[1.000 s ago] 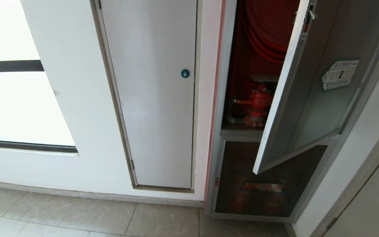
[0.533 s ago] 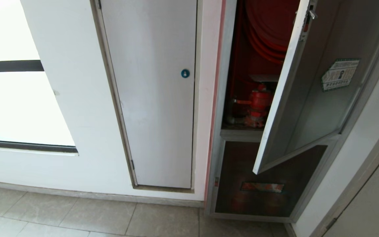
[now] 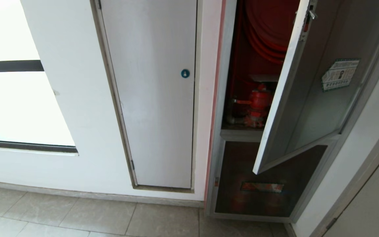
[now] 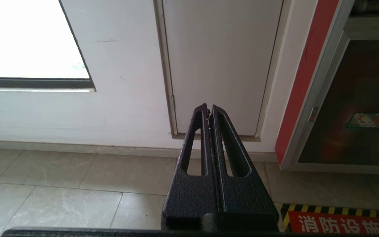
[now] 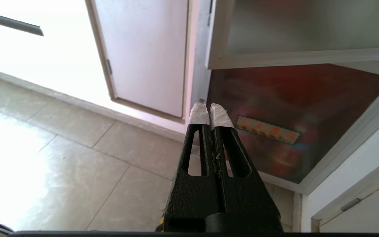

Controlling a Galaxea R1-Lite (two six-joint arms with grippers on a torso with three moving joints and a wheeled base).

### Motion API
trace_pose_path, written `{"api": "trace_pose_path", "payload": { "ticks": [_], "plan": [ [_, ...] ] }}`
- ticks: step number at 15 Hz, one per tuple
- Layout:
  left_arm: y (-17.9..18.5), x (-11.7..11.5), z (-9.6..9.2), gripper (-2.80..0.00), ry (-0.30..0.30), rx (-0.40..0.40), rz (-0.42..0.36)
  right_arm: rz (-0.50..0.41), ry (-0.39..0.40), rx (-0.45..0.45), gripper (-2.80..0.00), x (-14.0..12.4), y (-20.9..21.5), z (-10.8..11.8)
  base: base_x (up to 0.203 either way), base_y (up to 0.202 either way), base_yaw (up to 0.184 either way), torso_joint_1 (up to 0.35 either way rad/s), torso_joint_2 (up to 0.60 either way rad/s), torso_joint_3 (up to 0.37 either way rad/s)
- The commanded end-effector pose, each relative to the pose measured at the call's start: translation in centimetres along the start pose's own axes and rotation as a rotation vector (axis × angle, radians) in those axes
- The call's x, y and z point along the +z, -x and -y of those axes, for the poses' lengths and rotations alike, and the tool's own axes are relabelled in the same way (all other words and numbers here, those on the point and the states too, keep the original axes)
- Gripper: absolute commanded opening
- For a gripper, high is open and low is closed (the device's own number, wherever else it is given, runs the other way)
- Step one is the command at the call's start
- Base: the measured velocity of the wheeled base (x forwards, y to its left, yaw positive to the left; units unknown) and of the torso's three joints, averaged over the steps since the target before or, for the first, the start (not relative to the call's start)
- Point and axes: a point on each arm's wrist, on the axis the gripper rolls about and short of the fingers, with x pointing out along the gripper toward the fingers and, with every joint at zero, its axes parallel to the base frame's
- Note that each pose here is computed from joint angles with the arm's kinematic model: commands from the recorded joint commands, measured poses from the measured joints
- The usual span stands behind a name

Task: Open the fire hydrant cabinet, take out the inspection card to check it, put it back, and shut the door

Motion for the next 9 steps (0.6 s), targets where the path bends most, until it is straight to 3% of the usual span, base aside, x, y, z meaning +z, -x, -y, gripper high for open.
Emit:
{"api": "trace_pose_path", "payload": {
  "ticks": [1,9],
  "plan": [
    [0.0,-0.2,0.0,-2.80,0.000,0.000,-0.005,-0.040,-0.011,0.014,-2.80,0.7,-0.7,0.2,0.000,0.000,0.000,0.000,0.00,0.000],
    [-0.1,-0.2,0.0,-2.80,0.000,0.000,-0.007,-0.078,-0.032,0.105,-2.80,1.9,-2.3,0.4,0.000,0.000,0.000,0.000,0.00,0.000]
  ]
}}
